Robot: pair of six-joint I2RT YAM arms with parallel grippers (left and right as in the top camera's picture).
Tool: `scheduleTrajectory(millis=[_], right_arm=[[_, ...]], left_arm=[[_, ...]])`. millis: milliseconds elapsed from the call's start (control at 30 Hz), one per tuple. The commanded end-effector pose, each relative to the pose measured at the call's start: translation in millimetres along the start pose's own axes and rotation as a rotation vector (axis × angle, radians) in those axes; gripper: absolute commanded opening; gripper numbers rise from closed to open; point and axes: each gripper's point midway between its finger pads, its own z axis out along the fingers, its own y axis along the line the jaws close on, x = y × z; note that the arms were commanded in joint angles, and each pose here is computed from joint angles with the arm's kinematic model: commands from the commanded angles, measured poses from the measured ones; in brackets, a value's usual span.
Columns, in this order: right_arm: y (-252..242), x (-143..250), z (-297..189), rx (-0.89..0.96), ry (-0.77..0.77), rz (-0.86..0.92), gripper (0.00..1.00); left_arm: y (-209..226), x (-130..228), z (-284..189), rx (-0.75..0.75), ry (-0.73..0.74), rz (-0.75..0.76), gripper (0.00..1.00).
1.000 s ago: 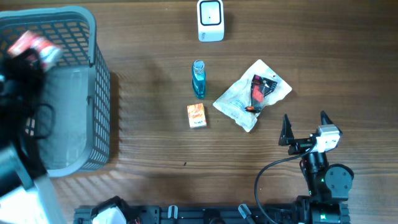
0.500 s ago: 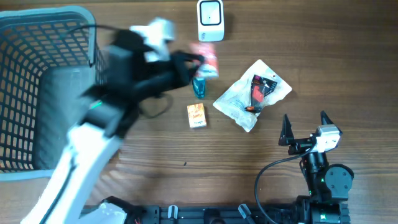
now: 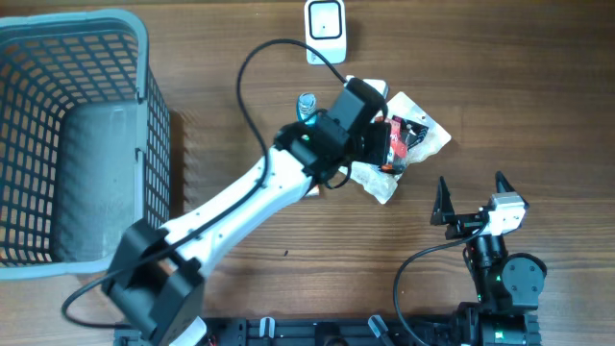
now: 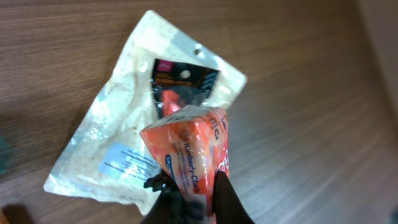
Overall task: Scan the item barcode
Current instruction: 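Carry the red-white snack box to the scanner and release it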
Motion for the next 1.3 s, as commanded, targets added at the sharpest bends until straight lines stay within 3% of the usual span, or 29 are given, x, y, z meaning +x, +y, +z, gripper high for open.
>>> scheduleTrajectory(millis=[0, 67, 100, 133, 233, 267, 333, 500, 600, 633, 667, 700, 733, 767, 800, 833, 867, 900, 933, 967, 1000, 1033, 1067, 1100, 1133, 1167, 1200, 1233, 1267], right_arm=[[-1, -2, 0, 0.006, -0.009, -0.018, 1.00], [-1, -2, 0, 0.006, -0.009, -0.018, 1.00], [-1, -2, 0, 0.006, -0.009, -0.018, 1.00], [-1, -2, 0, 0.006, -0.009, -0.018, 1.00], [-1, -2, 0, 0.006, -0.009, -0.018, 1.00], [-1, -2, 0, 0.006, -0.009, -0.018, 1.00], [-1, -2, 0, 0.006, -0.009, -0.018, 1.00], [-1, -2, 0, 0.006, -0.009, -0.018, 1.00], [-1, -2, 0, 0.006, -0.009, -0.018, 1.00], [-1, -2, 0, 0.006, -0.009, -0.018, 1.00], [-1, -2, 0, 0.006, -0.009, -0.018, 1.00], [-1, -2, 0, 0.006, -0.009, -0.018, 1.00], [-1, -2, 0, 0.006, -0.009, -0.018, 1.00], [-1, -2, 0, 0.006, -0.009, -0.018, 1.00], [-1, -2, 0, 0.006, -0.009, -0.018, 1.00], [-1, -2, 0, 0.006, -0.009, -0.018, 1.00], [-1, -2, 0, 0.006, -0.009, -0.018, 1.00], [-1, -2, 0, 0.006, -0.009, -0.018, 1.00], [-1, -2, 0, 0.006, -0.009, -0.018, 1.00], [-1, -2, 0, 0.006, -0.009, -0.018, 1.00], [-1, -2, 0, 0.006, -0.009, -0.018, 1.00], [-1, -2, 0, 0.006, -0.009, -0.018, 1.00], [-1, -2, 0, 0.006, -0.009, -0.018, 1.00], [-1, -2, 0, 0.006, -0.009, -0.018, 1.00], [-1, -2, 0, 0.006, -0.009, -0.018, 1.00], [-1, -2, 0, 0.006, -0.009, -0.018, 1.00], [-1, -2, 0, 0.006, -0.009, -0.018, 1.00], [-1, -2, 0, 0.006, -0.009, -0.018, 1.00], [-1, -2, 0, 0.006, -0.009, -0.018, 1.00]], left_arm=[[19, 8, 26, -0.085, 0.011, 0.027, 0.17], [25, 16, 36, -0.101, 0.037, 0.024, 0.25], [27, 18, 39, -0.105, 0.044, 0.024, 0.40], [27, 18, 39, -0.106, 0.044, 0.024, 0.63], [24, 12, 33, -0.095, 0.025, 0.024, 0.79], [21, 8, 28, -0.088, 0.014, 0.033, 0.82], [14, 0, 16, -0.071, -0.013, 0.096, 0.79], [-7, -24, -22, -0.019, -0.106, 0.134, 0.89], [4, -17, -17, -0.068, -0.077, 0.165, 0.82], [9, -10, -16, -0.085, -0.047, 0.202, 0.67], [12, -5, -16, -0.097, -0.024, 0.217, 0.34], [13, -5, -17, -0.099, -0.021, 0.224, 0.23], [10, -5, -17, -0.086, -0.023, 0.209, 0.36], [8, -4, -14, -0.070, -0.019, 0.186, 0.79], [6, 1, -8, -0.057, 0.000, 0.188, 0.95], [9, 7, -2, -0.067, 0.026, 0.242, 0.93], [12, 11, -1, -0.074, 0.045, 0.281, 1.00], [13, 11, -1, -0.080, 0.047, 0.280, 0.93], [13, 10, -2, -0.074, 0.044, 0.269, 0.44], [12, 9, -3, -0.070, 0.039, 0.254, 0.31], [11, 8, -3, -0.068, 0.035, 0.244, 0.53], [10, 8, -3, -0.067, 0.034, 0.247, 0.84], [10, 9, -3, -0.067, 0.035, 0.247, 0.61], [10, 8, -3, -0.067, 0.034, 0.246, 0.28], [10, 8, -3, -0.066, 0.033, 0.247, 0.41], [10, 8, -3, -0.065, 0.031, 0.247, 0.83], [10, 8, -3, -0.066, 0.031, 0.247, 0.39], [10, 8, -3, -0.066, 0.031, 0.247, 0.17], [10, 8, -3, -0.065, 0.030, 0.247, 0.26]])
